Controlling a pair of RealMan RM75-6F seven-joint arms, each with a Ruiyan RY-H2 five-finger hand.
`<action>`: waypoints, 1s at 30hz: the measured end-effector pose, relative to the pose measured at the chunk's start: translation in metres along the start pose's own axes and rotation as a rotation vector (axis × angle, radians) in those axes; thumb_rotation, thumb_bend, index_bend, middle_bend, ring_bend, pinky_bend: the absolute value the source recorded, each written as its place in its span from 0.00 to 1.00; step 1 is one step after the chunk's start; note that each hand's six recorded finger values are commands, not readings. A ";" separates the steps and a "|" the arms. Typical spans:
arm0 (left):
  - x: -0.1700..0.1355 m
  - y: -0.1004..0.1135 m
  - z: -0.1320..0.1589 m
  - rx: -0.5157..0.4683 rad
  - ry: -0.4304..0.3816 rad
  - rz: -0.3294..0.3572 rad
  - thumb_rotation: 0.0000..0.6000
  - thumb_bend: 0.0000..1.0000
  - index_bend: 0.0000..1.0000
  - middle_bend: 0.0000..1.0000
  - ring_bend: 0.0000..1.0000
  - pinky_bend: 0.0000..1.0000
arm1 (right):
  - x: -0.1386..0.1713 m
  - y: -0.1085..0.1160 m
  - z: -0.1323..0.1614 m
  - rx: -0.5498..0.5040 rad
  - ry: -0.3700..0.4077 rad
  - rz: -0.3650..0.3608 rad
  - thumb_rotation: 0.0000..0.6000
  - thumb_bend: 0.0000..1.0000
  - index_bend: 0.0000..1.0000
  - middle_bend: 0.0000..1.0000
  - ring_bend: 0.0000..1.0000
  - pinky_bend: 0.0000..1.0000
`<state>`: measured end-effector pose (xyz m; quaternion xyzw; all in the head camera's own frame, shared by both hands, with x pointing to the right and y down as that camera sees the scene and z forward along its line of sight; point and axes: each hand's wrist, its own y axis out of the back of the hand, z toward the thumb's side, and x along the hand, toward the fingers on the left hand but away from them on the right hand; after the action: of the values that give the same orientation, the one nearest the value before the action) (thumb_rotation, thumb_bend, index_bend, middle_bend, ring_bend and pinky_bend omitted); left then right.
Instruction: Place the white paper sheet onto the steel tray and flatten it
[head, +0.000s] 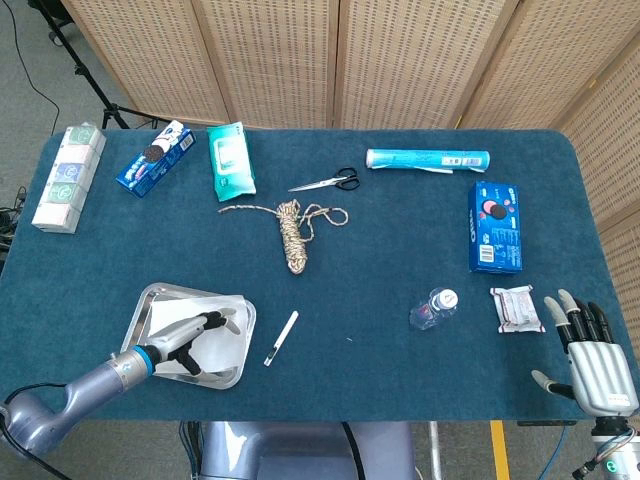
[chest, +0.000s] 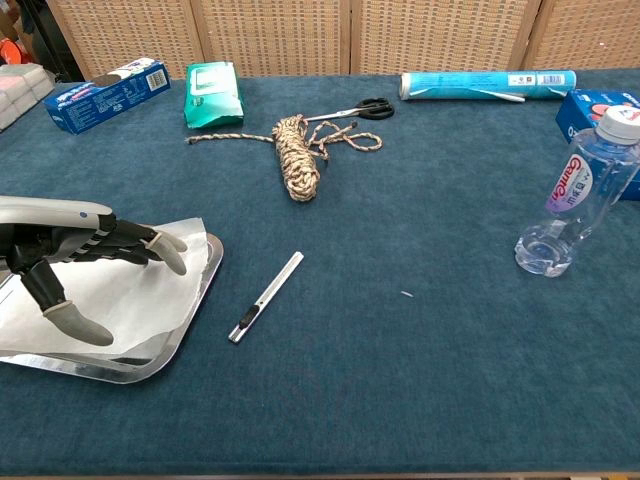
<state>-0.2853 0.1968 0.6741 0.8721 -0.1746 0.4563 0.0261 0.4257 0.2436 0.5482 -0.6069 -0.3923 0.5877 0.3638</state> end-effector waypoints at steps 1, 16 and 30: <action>0.000 -0.001 0.000 0.001 -0.001 -0.002 1.00 0.13 0.25 0.00 0.00 0.00 | 0.000 0.000 0.000 0.000 0.000 0.000 1.00 0.00 0.00 0.00 0.00 0.00; -0.003 -0.004 0.005 0.013 -0.012 -0.026 1.00 0.13 0.25 0.00 0.00 0.00 | 0.000 0.000 0.000 -0.002 -0.002 -0.003 1.00 0.00 0.00 0.00 0.00 0.00; -0.018 0.028 0.027 -0.037 -0.099 0.088 1.00 0.12 0.25 0.00 0.00 0.00 | -0.001 0.000 0.001 0.000 -0.001 -0.001 1.00 0.00 0.00 0.00 0.00 0.00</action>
<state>-0.2830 0.1697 0.6403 0.8846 -0.2222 0.4099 0.0135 0.4249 0.2430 0.5490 -0.6064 -0.3928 0.5878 0.3639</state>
